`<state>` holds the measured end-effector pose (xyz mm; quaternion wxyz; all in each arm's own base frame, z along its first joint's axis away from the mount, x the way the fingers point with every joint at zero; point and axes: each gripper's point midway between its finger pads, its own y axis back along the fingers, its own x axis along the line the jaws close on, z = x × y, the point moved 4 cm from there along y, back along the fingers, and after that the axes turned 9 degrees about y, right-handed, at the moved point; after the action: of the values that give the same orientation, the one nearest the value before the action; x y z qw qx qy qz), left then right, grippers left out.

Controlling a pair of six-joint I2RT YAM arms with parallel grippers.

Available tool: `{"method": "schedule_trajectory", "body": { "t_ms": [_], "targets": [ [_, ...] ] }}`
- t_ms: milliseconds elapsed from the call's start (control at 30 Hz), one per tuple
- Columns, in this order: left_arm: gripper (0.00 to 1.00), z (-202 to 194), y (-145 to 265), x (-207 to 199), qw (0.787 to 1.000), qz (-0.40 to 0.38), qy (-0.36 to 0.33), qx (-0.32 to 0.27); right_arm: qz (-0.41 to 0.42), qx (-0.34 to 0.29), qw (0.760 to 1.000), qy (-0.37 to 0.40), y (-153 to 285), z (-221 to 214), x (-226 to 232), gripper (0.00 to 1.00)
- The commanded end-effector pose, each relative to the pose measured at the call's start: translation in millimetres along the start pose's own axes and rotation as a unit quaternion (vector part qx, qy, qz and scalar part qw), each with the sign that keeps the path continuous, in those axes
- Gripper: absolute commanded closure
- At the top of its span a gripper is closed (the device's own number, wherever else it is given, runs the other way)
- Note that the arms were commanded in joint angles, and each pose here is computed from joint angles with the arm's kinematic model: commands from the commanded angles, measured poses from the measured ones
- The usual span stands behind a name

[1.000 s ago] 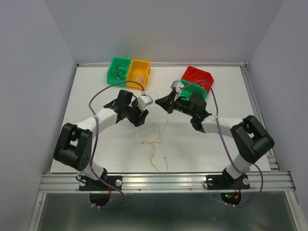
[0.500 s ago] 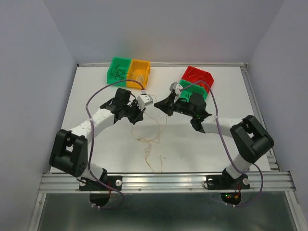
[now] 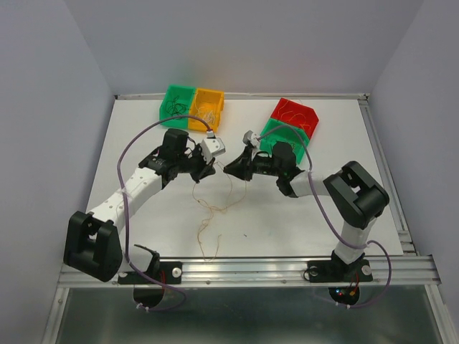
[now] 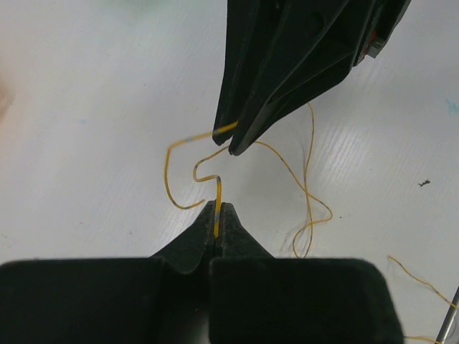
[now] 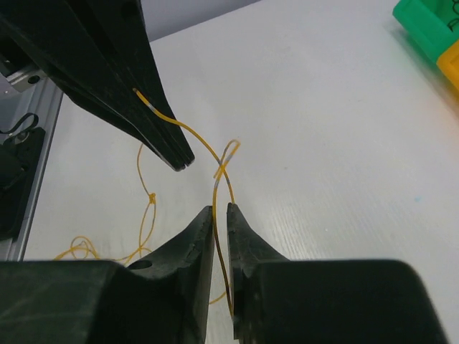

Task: Untangle the cables

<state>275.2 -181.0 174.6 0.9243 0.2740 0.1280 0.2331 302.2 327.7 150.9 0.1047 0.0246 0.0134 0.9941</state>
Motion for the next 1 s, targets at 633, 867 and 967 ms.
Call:
{"method": "schedule_trajectory", "body": {
  "t_ms": [633, 867, 967],
  "targets": [
    [1.00, 8.0, 5.8, -17.8, 0.997, -0.062, -0.032, -0.021, 0.052, -0.071, 0.996, 0.036, -30.7, 20.9, -0.9, 0.39],
    [1.00, 15.2, 7.8, -15.8, 0.997, -0.053, -0.038, -0.033, 0.075, -0.069, 0.994, 0.035, -36.4, 19.4, 4.0, 0.52],
    [1.00, 13.7, 6.9, -14.3, 0.998, -0.048, -0.035, -0.031, 0.075, -0.068, 0.994, 0.037, -33.9, 19.5, 6.8, 0.36]
  ]
}}
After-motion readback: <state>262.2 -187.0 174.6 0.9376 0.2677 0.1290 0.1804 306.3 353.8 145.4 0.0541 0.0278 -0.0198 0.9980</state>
